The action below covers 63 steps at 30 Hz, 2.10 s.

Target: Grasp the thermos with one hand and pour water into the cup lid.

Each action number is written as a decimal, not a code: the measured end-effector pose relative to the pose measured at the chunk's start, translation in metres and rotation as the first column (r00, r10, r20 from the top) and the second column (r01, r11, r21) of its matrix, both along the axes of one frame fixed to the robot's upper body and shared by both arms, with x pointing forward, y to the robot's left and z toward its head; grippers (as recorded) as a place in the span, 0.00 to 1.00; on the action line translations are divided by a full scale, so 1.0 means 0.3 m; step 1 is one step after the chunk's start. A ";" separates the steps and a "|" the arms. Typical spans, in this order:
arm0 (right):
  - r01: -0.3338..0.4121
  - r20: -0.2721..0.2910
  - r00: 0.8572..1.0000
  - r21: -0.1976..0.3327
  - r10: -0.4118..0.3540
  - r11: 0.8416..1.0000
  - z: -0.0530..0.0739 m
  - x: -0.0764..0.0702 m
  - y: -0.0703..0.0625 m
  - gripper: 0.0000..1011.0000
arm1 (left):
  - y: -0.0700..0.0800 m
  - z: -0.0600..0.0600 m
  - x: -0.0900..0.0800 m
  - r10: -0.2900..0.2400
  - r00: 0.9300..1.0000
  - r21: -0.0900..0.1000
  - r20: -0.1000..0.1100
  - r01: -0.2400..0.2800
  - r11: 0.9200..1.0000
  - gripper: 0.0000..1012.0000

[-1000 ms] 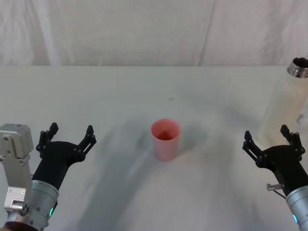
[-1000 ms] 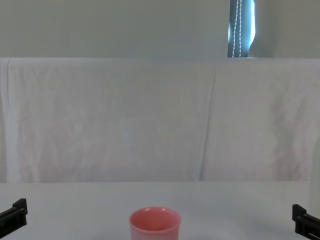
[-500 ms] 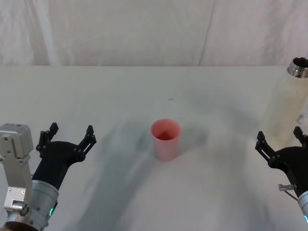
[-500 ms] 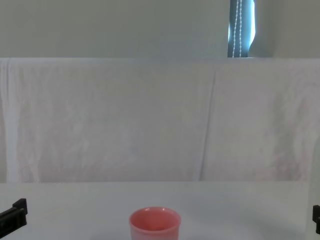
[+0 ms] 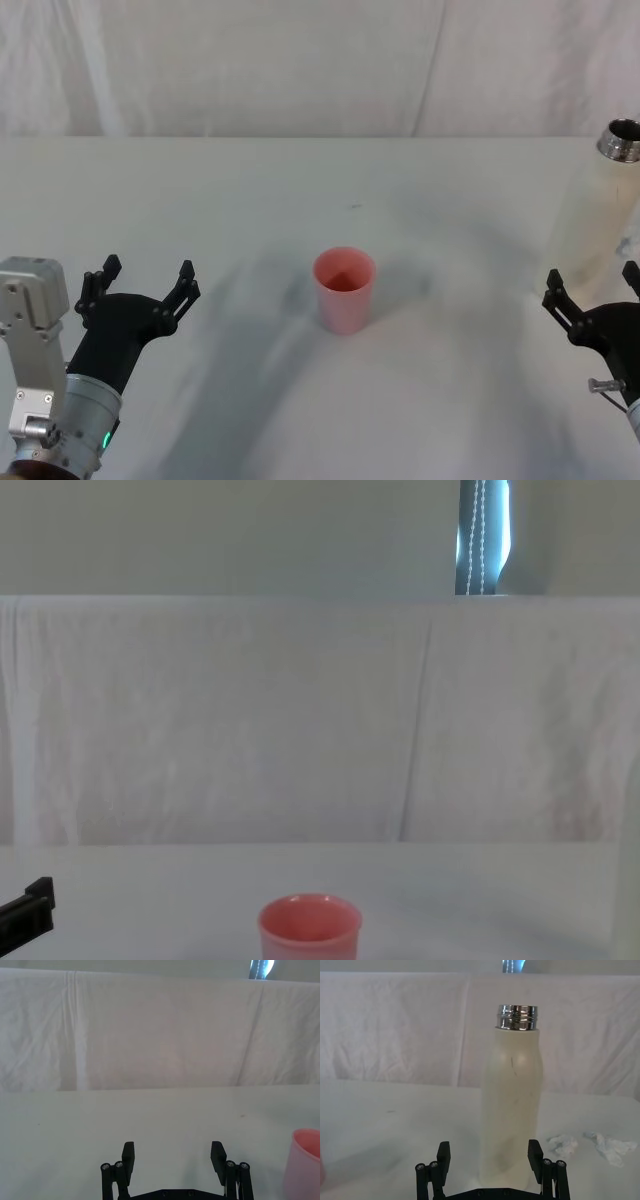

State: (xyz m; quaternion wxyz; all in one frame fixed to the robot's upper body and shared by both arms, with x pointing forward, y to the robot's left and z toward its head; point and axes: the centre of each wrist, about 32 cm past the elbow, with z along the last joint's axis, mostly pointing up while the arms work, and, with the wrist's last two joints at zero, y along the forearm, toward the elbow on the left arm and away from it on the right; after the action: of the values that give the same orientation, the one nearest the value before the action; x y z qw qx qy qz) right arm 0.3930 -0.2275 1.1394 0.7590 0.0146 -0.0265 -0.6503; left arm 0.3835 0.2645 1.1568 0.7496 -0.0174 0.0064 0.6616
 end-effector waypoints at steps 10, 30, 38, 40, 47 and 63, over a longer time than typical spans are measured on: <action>0.026 0.011 1.000 0.012 -0.026 1.000 -0.005 0.023 -0.011 0.99 | 0.000 0.000 0.000 0.000 1.000 0.000 0.000 0.000 1.000 0.99; 0.040 0.028 0.999 0.033 -0.041 0.999 -0.005 0.055 -0.024 0.99 | 0.000 0.000 0.000 0.000 1.000 0.000 0.000 0.000 1.000 0.99; 0.039 0.030 0.999 0.043 -0.040 0.998 -0.005 0.077 -0.026 0.99 | 0.000 0.000 0.000 0.000 1.000 0.000 0.000 0.000 1.000 0.99; 0.039 0.029 0.999 0.044 -0.040 0.998 -0.006 0.084 -0.026 0.99 | 0.000 0.000 0.000 0.000 1.000 0.000 0.000 0.000 1.000 0.99; 0.042 0.034 0.998 0.044 -0.043 0.998 -0.005 0.109 -0.028 0.99 | 0.000 0.000 0.000 0.000 1.000 0.000 0.000 0.000 1.000 0.99; 0.038 0.037 0.999 0.046 -0.039 0.998 -0.007 0.150 -0.034 0.99 | 0.000 0.000 0.000 0.000 1.000 0.000 0.000 0.000 1.000 0.99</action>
State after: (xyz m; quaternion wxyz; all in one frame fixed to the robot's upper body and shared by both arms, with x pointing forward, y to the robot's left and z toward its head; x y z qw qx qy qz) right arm 0.4380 -0.2376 1.1372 0.7452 0.0436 -0.0263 -0.6649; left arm 0.3835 0.2645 1.1568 0.7496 -0.0174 0.0064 0.6616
